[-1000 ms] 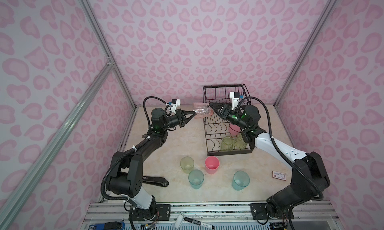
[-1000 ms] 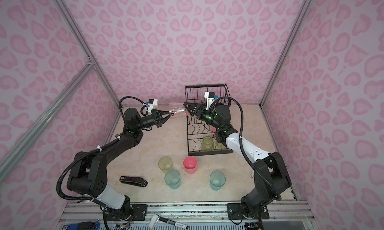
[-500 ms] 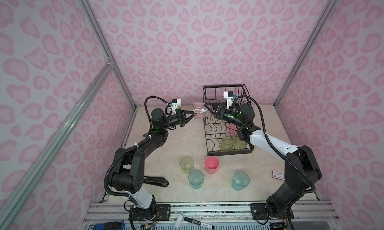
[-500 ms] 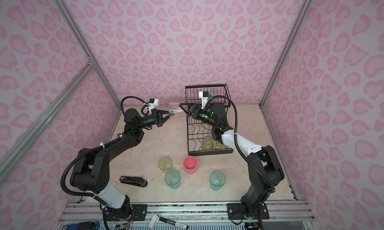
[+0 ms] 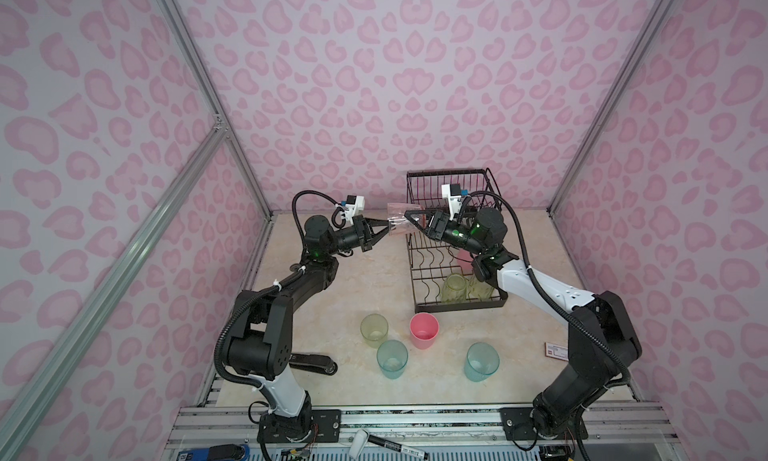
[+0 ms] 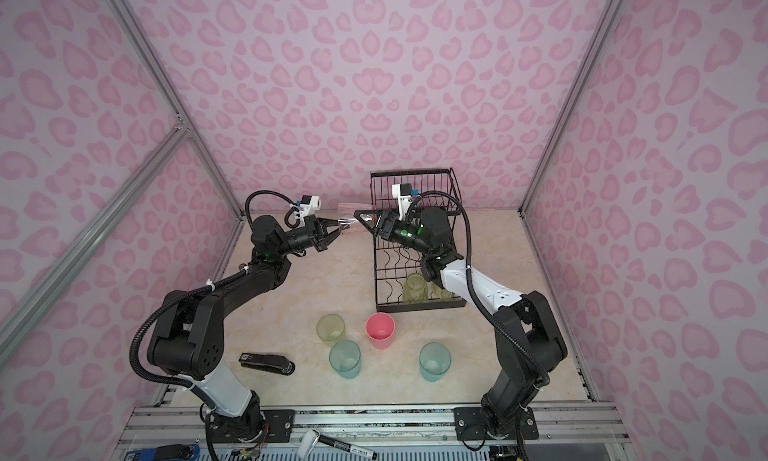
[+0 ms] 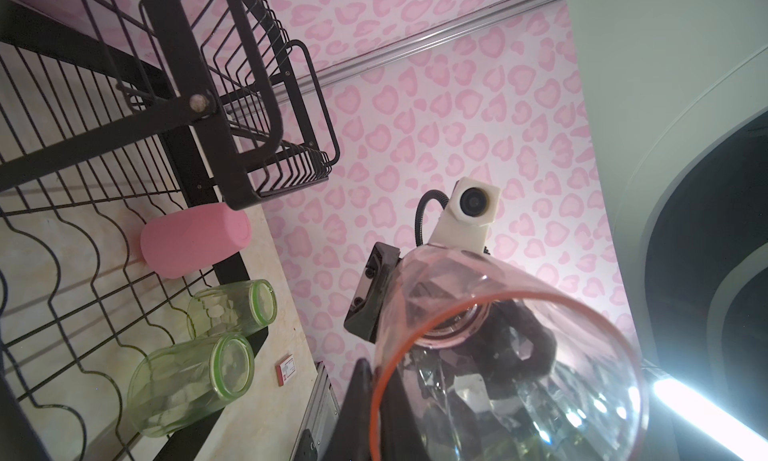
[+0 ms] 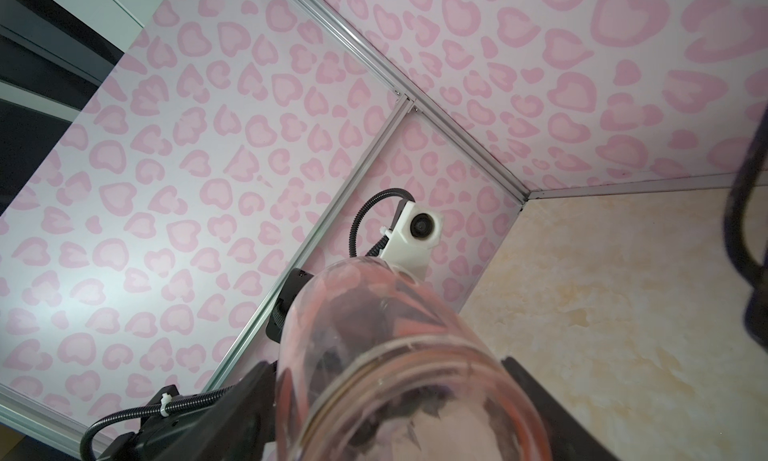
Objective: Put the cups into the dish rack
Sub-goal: 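Hold the clear pink cup with both grippers above the rack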
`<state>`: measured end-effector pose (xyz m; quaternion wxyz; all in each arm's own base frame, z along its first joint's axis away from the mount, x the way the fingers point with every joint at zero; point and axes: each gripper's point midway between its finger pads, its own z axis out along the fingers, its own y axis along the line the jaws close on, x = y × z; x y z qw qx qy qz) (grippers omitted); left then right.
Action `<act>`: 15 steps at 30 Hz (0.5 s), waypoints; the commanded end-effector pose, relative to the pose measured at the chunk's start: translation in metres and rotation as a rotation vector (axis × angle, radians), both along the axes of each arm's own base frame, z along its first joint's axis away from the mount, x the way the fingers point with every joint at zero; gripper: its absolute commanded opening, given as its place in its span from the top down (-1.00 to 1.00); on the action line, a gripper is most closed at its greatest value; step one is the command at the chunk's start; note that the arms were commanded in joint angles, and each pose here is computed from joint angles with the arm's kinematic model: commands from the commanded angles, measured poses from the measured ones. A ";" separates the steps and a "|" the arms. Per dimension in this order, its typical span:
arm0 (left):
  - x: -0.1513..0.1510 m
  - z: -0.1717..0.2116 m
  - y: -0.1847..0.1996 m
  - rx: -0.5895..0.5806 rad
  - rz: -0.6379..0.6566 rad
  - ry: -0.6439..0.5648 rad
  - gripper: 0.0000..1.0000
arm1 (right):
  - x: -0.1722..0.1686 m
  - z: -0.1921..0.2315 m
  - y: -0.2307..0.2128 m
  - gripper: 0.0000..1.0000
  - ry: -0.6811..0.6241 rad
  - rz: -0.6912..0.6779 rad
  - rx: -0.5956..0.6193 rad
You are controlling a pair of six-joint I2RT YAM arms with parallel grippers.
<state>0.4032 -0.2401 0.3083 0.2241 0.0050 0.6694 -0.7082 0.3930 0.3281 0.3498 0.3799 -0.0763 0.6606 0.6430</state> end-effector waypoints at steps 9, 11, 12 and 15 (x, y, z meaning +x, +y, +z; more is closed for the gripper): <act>0.002 0.007 0.000 -0.004 0.007 -0.051 0.80 | -0.002 0.003 -0.001 -0.36 -0.036 0.002 0.000; 0.003 0.006 0.000 -0.002 0.006 -0.051 0.78 | -0.001 0.002 -0.001 -0.31 -0.038 -0.002 -0.004; 0.003 0.006 0.000 -0.001 0.006 -0.051 0.76 | -0.001 0.001 -0.001 -0.30 -0.037 -0.005 -0.007; 0.003 0.005 0.000 0.001 0.006 -0.053 0.63 | -0.001 0.000 -0.002 -0.27 -0.043 -0.015 -0.018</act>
